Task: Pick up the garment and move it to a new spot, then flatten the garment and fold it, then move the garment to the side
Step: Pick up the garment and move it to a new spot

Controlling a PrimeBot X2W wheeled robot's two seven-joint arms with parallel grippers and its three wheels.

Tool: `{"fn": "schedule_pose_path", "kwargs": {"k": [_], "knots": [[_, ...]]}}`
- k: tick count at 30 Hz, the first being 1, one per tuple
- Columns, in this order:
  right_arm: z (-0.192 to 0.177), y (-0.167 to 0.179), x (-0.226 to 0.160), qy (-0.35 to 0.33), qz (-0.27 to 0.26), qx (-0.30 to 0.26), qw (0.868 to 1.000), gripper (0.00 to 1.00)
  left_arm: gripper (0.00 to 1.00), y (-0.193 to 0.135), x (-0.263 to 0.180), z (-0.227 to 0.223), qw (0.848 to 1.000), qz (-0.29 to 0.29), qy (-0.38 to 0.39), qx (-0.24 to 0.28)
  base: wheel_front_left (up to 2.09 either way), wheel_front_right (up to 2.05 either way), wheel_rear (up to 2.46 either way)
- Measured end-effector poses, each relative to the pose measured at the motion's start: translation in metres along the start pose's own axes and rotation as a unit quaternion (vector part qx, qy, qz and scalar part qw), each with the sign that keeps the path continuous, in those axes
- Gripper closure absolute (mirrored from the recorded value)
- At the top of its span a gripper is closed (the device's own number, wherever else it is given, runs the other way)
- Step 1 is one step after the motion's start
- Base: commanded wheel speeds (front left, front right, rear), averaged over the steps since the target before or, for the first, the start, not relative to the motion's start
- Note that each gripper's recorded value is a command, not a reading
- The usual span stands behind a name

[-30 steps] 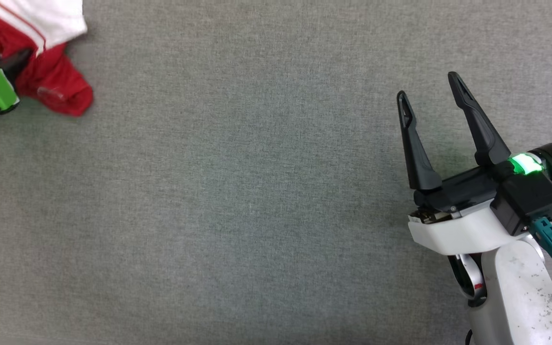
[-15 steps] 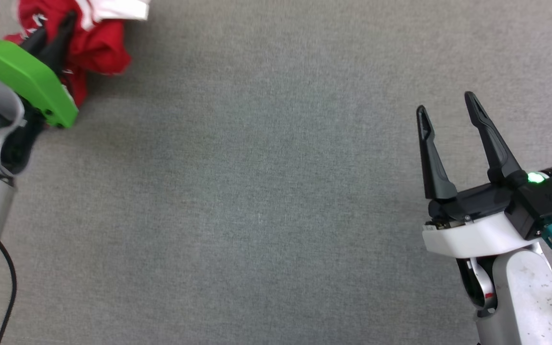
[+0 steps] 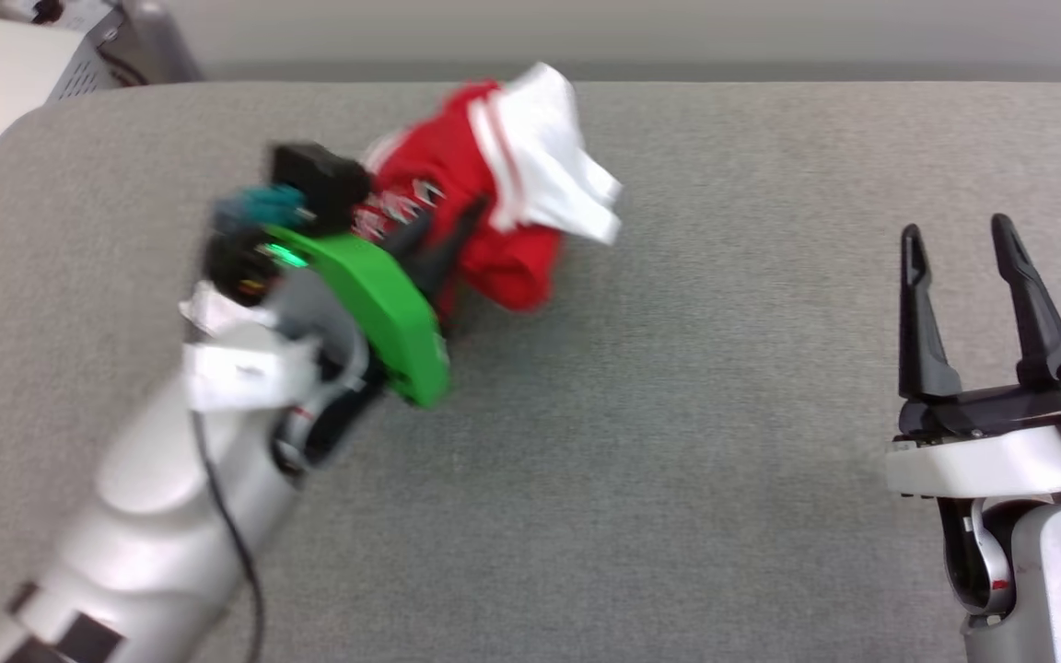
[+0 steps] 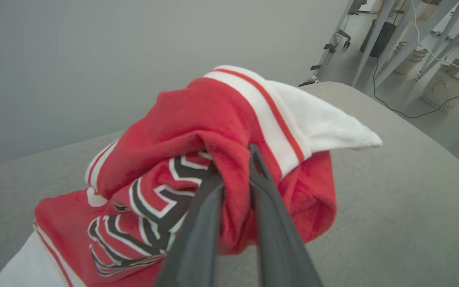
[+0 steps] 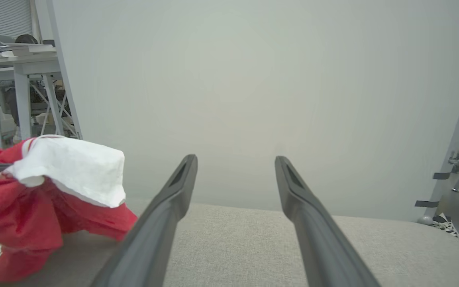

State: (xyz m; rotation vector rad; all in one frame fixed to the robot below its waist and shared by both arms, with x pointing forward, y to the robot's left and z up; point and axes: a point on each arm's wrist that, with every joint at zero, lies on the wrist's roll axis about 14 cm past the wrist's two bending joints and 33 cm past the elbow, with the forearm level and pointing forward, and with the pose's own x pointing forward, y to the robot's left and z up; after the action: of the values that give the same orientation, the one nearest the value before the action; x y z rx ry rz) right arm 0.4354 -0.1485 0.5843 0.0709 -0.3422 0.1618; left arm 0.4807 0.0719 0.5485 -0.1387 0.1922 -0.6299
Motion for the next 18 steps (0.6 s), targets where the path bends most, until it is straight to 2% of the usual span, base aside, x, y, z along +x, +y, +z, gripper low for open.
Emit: {"fn": "schedule_pose_path", "kwargs": {"k": [4,6,12,13,18], "knots": [[0.010,-0.026,-0.014,-0.003,-0.037,-0.015,0.999,0.00,1.00,-0.069,0.020,-0.031,0.997,-0.067,0.020,-0.026,0.00,0.00,0.00],[0.015,-0.040,-0.021,-0.005,-0.058,-0.024,0.998,0.00,1.00,-0.098,0.027,-0.050,0.995,-0.091,0.036,-0.023,0.00,0.00,0.00],[0.026,-0.065,-0.039,-0.008,-0.097,-0.032,0.995,0.00,1.00,-0.161,0.027,-0.119,0.981,-0.148,0.122,-0.027,0.00,0.00,0.00],[0.028,-0.068,-0.041,-0.009,-0.102,-0.034,0.994,0.00,0.00,-0.167,0.025,-0.130,0.979,-0.154,0.133,-0.019,0.00,0.00,0.00],[0.030,-0.076,-0.051,-0.006,-0.114,-0.040,0.993,0.00,0.00,-0.186,0.020,-0.155,0.971,-0.176,0.159,-0.011,0.00,0.00,0.00]]}}
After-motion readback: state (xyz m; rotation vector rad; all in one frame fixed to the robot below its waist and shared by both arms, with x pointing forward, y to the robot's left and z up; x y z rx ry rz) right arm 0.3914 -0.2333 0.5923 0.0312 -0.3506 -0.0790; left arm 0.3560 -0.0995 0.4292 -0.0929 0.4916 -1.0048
